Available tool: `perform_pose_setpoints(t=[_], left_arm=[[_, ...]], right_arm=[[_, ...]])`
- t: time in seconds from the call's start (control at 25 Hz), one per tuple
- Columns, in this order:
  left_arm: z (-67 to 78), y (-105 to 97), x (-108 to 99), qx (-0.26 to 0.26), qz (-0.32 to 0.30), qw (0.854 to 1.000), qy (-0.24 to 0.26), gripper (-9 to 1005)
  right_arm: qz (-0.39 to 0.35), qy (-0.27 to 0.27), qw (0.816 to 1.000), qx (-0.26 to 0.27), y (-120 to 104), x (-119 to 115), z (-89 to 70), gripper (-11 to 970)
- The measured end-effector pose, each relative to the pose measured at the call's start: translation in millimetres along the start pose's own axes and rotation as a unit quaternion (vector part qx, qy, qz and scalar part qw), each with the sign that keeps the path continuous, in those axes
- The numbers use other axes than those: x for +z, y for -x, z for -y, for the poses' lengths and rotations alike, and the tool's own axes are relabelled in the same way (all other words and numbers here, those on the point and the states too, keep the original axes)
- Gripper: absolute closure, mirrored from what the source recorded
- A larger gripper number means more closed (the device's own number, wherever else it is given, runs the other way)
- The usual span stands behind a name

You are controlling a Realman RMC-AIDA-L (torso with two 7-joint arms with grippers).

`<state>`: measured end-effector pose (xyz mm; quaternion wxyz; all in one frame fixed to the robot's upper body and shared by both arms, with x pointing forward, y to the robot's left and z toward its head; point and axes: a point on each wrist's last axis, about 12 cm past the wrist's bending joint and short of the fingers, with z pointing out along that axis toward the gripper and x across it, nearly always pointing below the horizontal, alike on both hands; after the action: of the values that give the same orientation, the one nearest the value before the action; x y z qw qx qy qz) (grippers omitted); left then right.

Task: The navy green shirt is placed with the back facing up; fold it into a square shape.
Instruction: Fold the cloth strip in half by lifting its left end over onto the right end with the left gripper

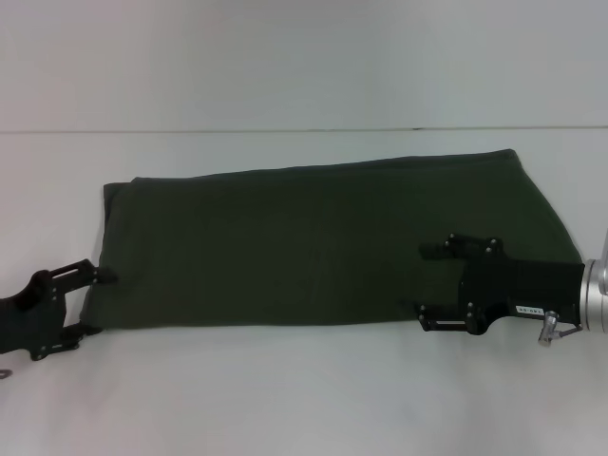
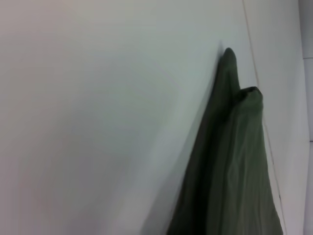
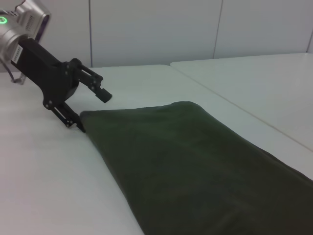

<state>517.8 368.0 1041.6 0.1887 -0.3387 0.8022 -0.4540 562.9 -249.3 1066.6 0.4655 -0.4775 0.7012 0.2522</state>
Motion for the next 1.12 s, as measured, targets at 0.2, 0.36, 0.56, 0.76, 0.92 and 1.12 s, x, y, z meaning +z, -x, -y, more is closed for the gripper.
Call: perform_pose_setpoints(t=[0.2, 0.36, 0.56, 0.76, 0.92, 1.12], left_arm=[[5.9, 1, 7, 0.006, -0.004, 1.0, -0.002, 174], [6.5, 4, 8, 0.007, 0.001, 1.0, 0.006, 178], [5.1, 5, 10, 0.019, 0.003, 1.0, 0.023, 183], [5.8, 6, 13, 0.027, 0.007, 0.999, 0.03, 219], [6.4, 7, 15, 0.031, 0.009, 0.999, 0.035, 327], [9.1, 7, 16, 0.035, 0.007, 0.999, 0.033, 664]], right_arm=[[0.0, 0.0, 1.0, 0.0, 0, 0, 0.1, 98], [0.001, -0.001, 1.0, 0.001, 0, 0, 0.3, 98], [0.002, -0.002, 1.0, 0.009, 2, 0, 1.3, 98], [0.003, -0.004, 1.0, 0.008, 2, -2, 2.2, 98], [0.002, -0.002, 1.0, 0.008, 3, -1, 1.9, 98], [0.003, -0.001, 1.0, 0.006, 4, -1, 2.2, 99]])
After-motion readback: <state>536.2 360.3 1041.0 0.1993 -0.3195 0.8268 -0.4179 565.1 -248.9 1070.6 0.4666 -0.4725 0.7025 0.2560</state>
